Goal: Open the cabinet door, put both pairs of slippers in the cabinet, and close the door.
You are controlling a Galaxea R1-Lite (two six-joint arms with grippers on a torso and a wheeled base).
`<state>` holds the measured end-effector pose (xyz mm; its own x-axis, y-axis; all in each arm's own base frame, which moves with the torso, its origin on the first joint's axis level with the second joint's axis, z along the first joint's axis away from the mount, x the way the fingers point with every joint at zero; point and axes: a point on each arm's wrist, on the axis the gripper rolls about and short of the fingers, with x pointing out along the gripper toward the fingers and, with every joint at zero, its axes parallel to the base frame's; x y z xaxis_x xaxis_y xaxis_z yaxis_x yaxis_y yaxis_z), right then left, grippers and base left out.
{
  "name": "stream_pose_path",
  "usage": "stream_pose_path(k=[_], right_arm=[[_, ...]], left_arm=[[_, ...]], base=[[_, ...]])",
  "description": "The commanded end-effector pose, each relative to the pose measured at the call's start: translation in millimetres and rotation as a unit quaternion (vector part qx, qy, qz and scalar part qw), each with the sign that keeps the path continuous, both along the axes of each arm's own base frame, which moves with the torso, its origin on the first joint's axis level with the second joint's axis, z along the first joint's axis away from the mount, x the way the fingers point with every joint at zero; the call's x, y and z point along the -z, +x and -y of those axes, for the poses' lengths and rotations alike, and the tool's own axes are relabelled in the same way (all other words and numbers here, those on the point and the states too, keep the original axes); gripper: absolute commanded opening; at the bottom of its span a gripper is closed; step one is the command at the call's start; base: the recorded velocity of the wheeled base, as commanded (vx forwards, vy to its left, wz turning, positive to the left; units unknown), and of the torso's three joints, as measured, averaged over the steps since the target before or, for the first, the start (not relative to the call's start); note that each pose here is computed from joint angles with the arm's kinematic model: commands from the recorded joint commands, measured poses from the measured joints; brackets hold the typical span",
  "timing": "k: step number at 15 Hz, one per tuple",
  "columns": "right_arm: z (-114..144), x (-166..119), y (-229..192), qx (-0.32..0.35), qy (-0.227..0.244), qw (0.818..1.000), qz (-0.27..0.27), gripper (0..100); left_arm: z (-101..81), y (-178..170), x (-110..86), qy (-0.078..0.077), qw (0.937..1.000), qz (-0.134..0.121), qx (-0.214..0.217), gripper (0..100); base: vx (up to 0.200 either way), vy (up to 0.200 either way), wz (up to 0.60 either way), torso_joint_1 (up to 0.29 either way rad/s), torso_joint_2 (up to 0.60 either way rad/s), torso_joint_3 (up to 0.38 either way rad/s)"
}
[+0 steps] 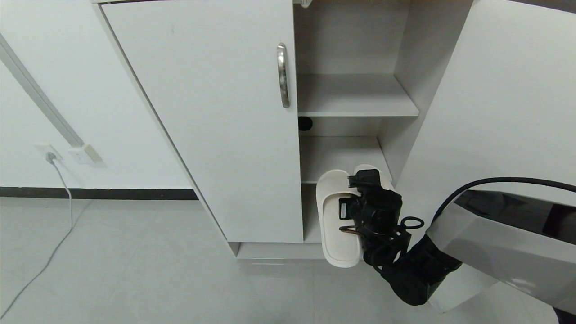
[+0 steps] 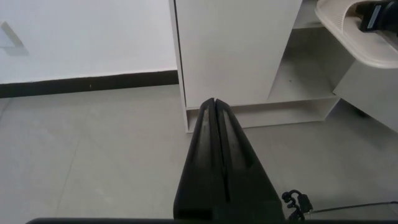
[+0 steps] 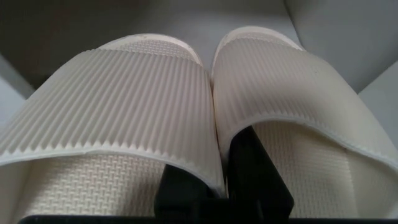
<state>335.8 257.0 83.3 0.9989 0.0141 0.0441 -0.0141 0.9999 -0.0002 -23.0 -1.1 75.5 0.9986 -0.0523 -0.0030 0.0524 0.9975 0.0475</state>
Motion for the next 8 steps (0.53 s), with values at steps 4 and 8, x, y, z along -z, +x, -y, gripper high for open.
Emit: stream_pose_path(k=[4, 8], right_arm=[[-0.8, 14.0, 3.5, 0.002, -0.01, 1.0, -0.011, 0], [-0.6, 14.4, 3.3, 0.002, -0.015, 1.0, -0.012, 0]], left_arm=[[0.0, 0.1, 0.0, -0.001, 1.0, -0.001, 0.0, 0], [0.0, 0.1, 0.0, 0.0, 1.0, -0.001, 0.0, 0]], base=[[0.0, 0.0, 0.0, 0.0, 0.0, 0.0], [0.0, 0.0, 0.0, 0.0, 0.0, 0.0]])
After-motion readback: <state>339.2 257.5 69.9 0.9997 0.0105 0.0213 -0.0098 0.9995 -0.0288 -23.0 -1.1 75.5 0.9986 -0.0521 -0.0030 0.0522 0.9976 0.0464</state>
